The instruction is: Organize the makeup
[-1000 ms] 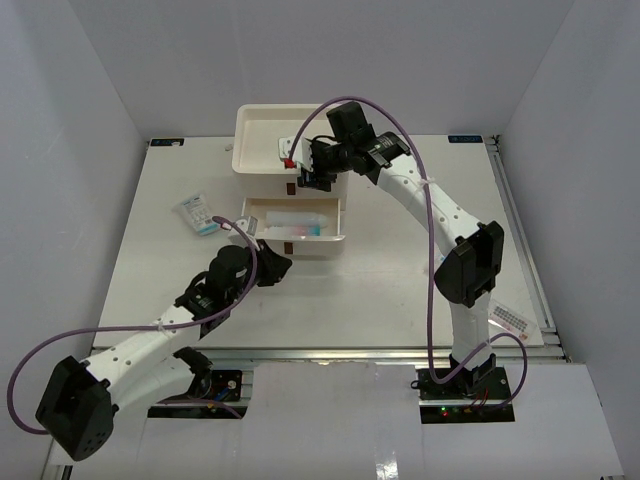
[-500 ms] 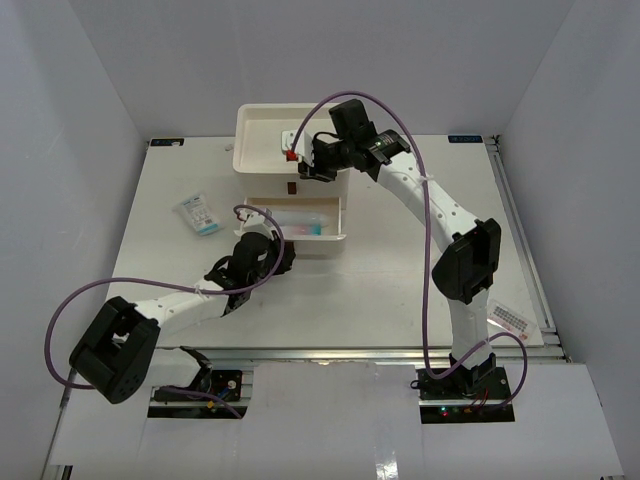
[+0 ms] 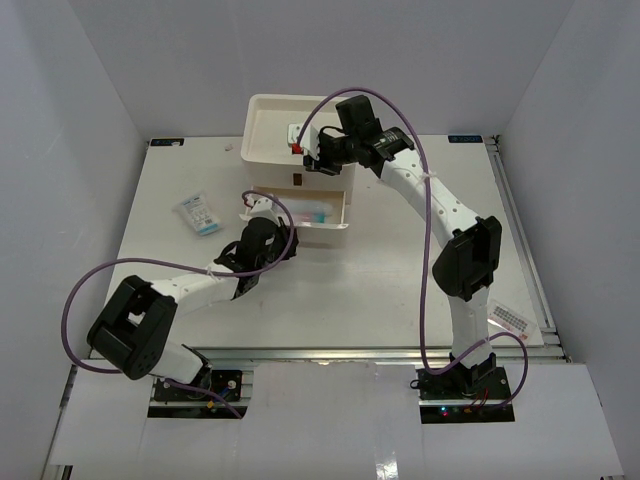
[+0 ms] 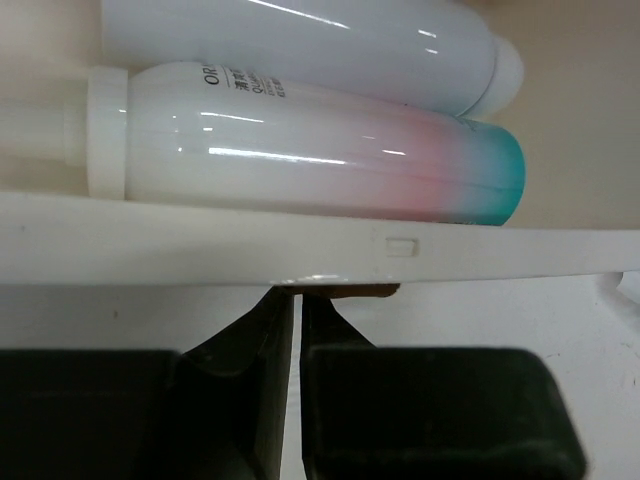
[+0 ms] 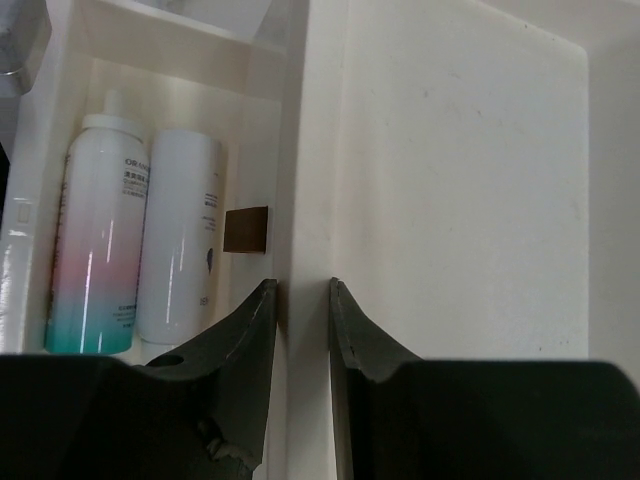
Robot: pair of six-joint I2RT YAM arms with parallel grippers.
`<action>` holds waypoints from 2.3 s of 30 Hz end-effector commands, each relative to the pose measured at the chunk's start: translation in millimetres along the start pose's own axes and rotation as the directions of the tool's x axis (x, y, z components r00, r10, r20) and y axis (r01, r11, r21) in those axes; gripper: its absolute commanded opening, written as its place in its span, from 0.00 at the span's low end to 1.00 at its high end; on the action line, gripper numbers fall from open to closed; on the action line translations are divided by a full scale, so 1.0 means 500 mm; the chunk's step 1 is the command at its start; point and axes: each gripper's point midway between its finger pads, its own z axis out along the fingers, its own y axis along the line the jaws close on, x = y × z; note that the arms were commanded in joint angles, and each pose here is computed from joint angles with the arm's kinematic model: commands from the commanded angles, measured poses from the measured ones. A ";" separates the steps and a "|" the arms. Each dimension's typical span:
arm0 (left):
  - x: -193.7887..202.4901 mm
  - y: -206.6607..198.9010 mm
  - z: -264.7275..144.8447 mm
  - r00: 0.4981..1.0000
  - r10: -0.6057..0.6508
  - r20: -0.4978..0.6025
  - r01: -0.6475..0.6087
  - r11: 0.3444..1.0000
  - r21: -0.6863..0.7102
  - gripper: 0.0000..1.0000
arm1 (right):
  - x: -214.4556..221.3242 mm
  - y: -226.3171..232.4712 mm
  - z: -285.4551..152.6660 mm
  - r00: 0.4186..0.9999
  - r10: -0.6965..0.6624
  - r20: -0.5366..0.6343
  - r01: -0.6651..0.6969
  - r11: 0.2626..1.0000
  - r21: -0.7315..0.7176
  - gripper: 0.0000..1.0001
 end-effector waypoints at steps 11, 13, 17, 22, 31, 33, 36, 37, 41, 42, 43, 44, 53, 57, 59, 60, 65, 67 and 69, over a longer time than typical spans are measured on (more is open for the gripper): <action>-0.258 -0.105 0.059 0.923 -0.037 0.382 -0.016 0.991 0.134 0.20 | -0.038 0.050 0.023 0.994 0.091 0.064 -0.083 0.989 -0.120 0.20; -0.252 -0.098 0.078 0.926 -0.035 0.375 -0.012 0.992 0.124 0.21 | -0.039 0.048 0.021 0.994 0.091 0.066 -0.083 0.990 -0.116 0.20; -0.263 -0.091 0.097 0.924 -0.051 0.379 0.002 0.992 0.129 0.21 | -0.042 0.044 0.014 0.991 0.112 0.076 -0.103 0.988 -0.114 0.20; -0.281 -0.092 0.100 0.914 -0.068 0.399 0.010 0.989 0.147 0.21 | -0.048 0.034 0.012 0.987 0.133 0.090 -0.124 0.988 -0.097 0.22; -0.294 -0.104 0.059 0.896 -0.085 0.435 -0.002 0.981 0.195 0.26 | -0.046 0.014 -0.002 0.981 0.170 0.097 -0.164 0.984 -0.067 0.24; -0.295 -0.103 0.042 0.892 -0.087 0.443 -0.004 0.980 0.201 0.29 | -0.044 0.010 -0.005 0.979 0.179 0.097 -0.174 0.983 -0.061 0.24; -0.305 -0.108 -0.002 0.879 -0.104 0.466 -0.006 0.974 0.228 0.33 | -0.043 0.004 -0.009 0.978 0.184 0.097 -0.179 0.983 -0.050 0.25; -0.294 -0.102 -0.010 0.882 -0.103 0.460 -0.005 0.973 0.229 0.33 | -0.042 0.003 -0.010 0.978 0.185 0.097 -0.181 0.982 -0.048 0.25; -0.275 -0.094 -0.048 0.881 -0.122 0.458 0.002 0.967 0.254 0.29 | -0.042 0.005 -0.012 0.977 0.187 0.101 -0.183 0.982 -0.054 0.25; -0.269 -0.092 -0.051 0.884 -0.124 0.451 0.006 0.967 0.255 0.27 | -0.040 0.005 -0.011 0.977 0.190 0.100 -0.185 0.981 -0.055 0.25; -0.264 -0.089 -0.052 0.887 -0.127 0.444 0.011 0.967 0.254 0.25 | -0.038 0.006 -0.010 0.976 0.192 0.099 -0.187 0.981 -0.057 0.25; -0.256 -0.084 -0.048 0.892 -0.129 0.433 0.020 0.968 0.249 0.22 | -0.038 0.006 -0.010 0.976 0.192 0.099 -0.187 0.981 -0.057 0.25; -0.165 -0.065 0.052 0.953 -0.124 0.277 0.063 0.974 0.219 0.08 | -0.042 0.009 -0.015 0.976 0.192 0.103 -0.186 0.981 -0.059 0.25; -0.161 -0.061 0.090 0.958 -0.113 0.263 0.060 0.978 0.201 0.07 | -0.040 0.012 -0.018 0.976 0.190 0.101 -0.185 0.981 -0.061 0.25; -0.155 -0.051 0.112 0.961 -0.108 0.254 0.061 0.981 0.185 0.07 | -0.039 0.014 -0.017 0.976 0.192 0.101 -0.186 0.980 -0.066 0.25; -0.164 -0.054 0.119 0.959 -0.107 0.262 0.059 0.981 0.185 0.07 | -0.039 0.015 -0.016 0.976 0.192 0.103 -0.186 0.980 -0.069 0.25; -0.195 -0.055 0.140 0.950 -0.117 0.291 0.061 0.979 0.193 0.08 | -0.034 0.019 -0.012 0.976 0.195 0.100 -0.188 0.979 -0.075 0.25; -0.205 -0.057 0.138 0.945 -0.120 0.304 0.061 0.978 0.198 0.08 | -0.033 0.018 -0.011 0.976 0.193 0.099 -0.186 0.980 -0.073 0.25; -0.207 -0.056 0.135 0.943 -0.119 0.311 0.058 0.978 0.199 0.09 | -0.032 0.015 -0.012 0.976 0.192 0.099 -0.186 0.980 -0.071 0.25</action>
